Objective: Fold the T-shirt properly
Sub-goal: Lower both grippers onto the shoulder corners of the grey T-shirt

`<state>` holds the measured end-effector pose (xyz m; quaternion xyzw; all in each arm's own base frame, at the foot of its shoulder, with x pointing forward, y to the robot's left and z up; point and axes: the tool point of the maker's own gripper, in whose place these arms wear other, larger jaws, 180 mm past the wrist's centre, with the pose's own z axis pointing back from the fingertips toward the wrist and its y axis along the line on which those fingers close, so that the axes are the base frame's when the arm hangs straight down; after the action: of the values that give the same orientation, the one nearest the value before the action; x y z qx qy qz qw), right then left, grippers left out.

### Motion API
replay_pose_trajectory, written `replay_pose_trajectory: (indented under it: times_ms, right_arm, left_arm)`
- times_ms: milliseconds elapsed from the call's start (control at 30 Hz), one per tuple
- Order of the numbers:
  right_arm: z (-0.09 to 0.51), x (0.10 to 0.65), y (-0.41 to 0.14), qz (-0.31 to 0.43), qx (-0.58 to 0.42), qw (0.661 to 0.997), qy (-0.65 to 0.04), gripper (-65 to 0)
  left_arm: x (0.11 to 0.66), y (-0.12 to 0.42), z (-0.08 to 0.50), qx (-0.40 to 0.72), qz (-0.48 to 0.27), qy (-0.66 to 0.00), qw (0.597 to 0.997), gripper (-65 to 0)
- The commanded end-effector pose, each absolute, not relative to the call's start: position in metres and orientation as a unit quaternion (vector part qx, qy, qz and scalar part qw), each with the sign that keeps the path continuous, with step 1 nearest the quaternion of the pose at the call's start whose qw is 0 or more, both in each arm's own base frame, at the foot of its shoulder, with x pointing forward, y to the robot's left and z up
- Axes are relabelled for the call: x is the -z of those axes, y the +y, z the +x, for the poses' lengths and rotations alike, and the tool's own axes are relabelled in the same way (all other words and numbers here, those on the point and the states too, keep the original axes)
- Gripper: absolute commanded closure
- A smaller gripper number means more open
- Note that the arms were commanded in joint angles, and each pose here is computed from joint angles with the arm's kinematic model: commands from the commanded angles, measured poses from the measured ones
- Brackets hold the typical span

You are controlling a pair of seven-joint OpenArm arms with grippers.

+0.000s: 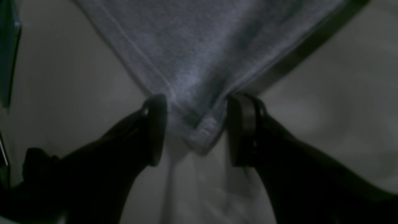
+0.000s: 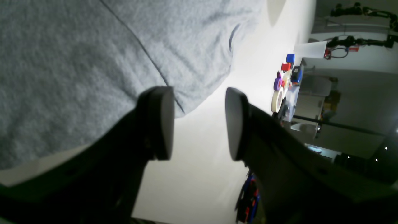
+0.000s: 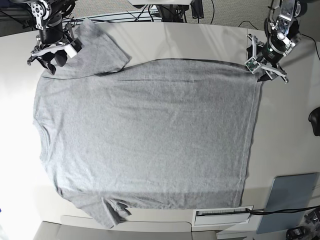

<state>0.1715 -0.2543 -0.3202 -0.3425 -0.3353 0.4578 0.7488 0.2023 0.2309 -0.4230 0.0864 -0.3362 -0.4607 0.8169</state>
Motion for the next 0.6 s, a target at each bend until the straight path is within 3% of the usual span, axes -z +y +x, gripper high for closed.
replay_pose_trajectory:
  times_ms: [0,567]
  right_arm:
    - [0.177,0.312,-0.252,-0.348,-0.464,0.736,-0.348,-26.6]
    - [0.176,0.312,-0.252,-0.348,-0.464,0.737,-0.348,-26.6]
  left_arm:
    - [0.433,0.246,0.190,0.478,0.098,-0.293,0.822,-33.1]
    - [0.441,0.237,0.203,0.519,0.094,-0.303,0.794,-31.4]
